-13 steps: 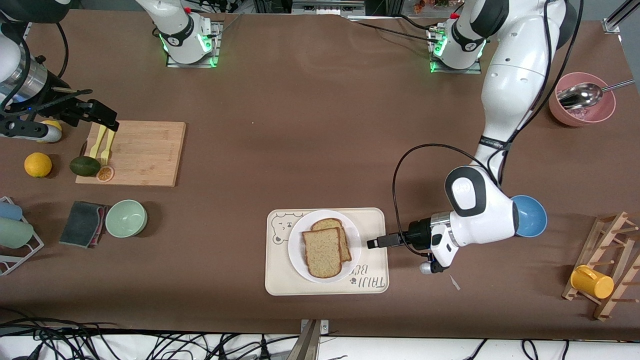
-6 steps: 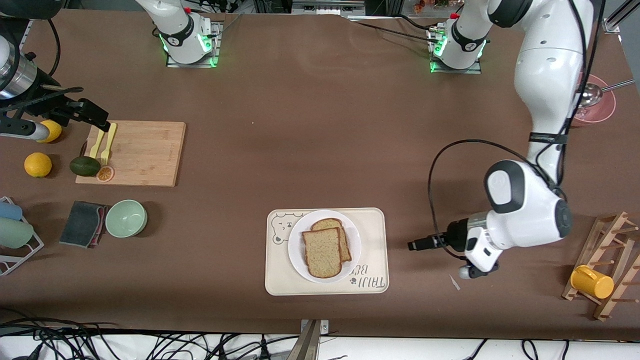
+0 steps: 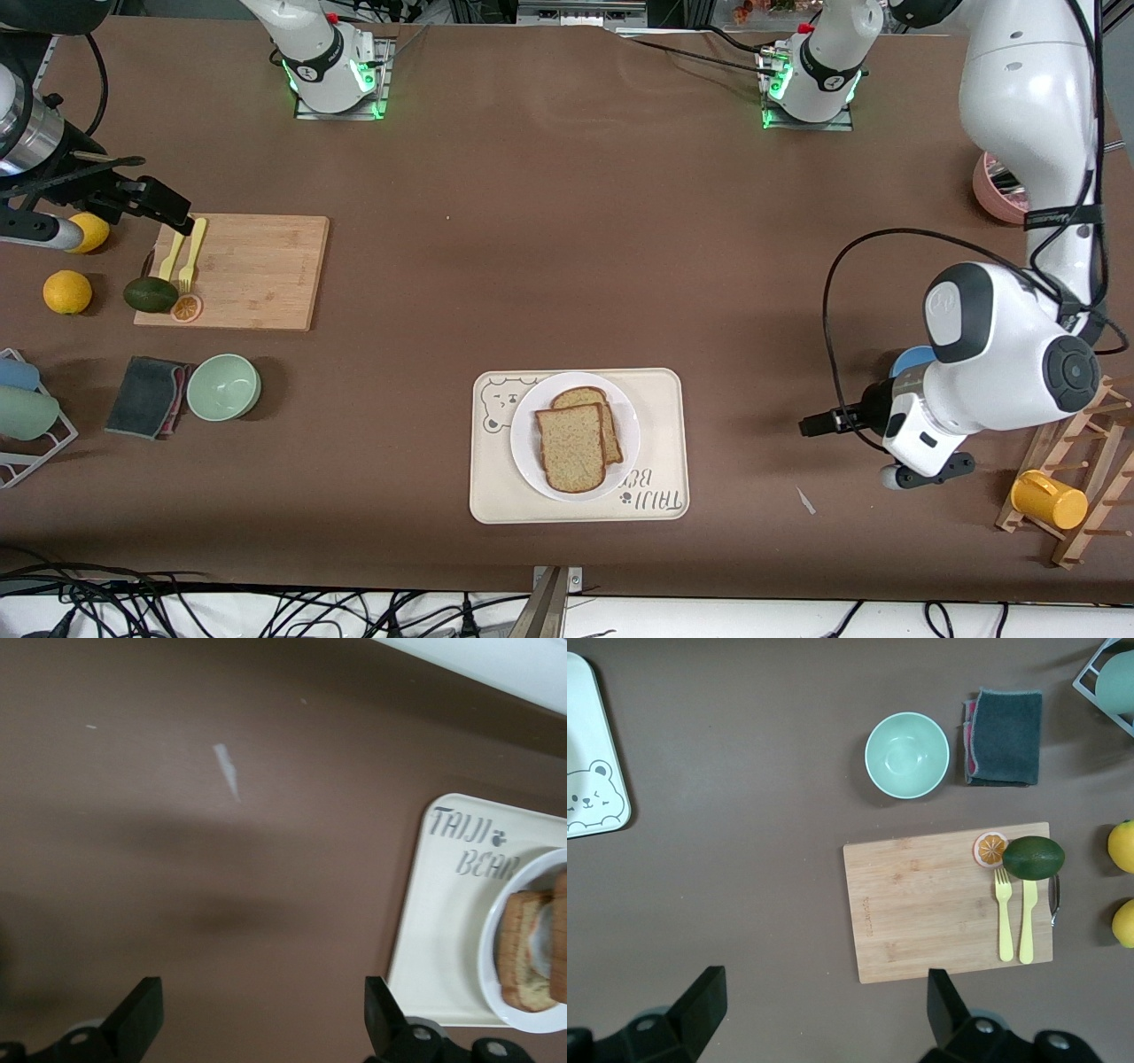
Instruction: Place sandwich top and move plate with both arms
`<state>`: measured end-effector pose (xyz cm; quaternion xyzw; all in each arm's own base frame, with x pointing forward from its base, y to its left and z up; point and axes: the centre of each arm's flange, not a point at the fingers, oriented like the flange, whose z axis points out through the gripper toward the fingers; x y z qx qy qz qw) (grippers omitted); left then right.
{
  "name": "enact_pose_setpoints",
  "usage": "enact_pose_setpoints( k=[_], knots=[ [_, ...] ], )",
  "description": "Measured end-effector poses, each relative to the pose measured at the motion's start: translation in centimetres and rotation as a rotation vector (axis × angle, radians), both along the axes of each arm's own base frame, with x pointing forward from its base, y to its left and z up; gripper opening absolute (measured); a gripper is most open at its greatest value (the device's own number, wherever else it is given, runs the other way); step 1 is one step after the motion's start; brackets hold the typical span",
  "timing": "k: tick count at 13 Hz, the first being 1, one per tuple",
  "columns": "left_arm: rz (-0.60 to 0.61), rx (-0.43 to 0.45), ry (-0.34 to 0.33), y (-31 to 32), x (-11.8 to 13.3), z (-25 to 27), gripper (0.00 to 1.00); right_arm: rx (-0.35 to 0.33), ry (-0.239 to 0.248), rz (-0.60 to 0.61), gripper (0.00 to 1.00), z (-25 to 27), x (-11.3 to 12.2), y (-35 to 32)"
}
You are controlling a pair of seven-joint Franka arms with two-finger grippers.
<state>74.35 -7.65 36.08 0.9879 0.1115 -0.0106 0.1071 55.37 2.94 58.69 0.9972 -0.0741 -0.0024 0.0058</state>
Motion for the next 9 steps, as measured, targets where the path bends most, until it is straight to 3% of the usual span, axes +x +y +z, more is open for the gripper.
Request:
enact_pose_setpoints(
  k=[3, 7, 9],
  knots=[
    [0.034, 0.03, 0.016, 2.4, -1.0, 4.2, 1.0, 0.0, 0.0, -0.004, 1.0, 0.0, 0.0, 0.0],
    [0.082, 0.052, 0.015, 5.5, -4.7, 12.2, 1.0, 0.0, 0.0, -0.006, 1.0, 0.0, 0.0, 0.0],
    [0.071, 0.144, 0.007, 6.4, -6.7, 14.8, 1.0, 0.001, 0.0, -0.007, 1.0, 0.0, 0.0, 0.0]
  ],
)
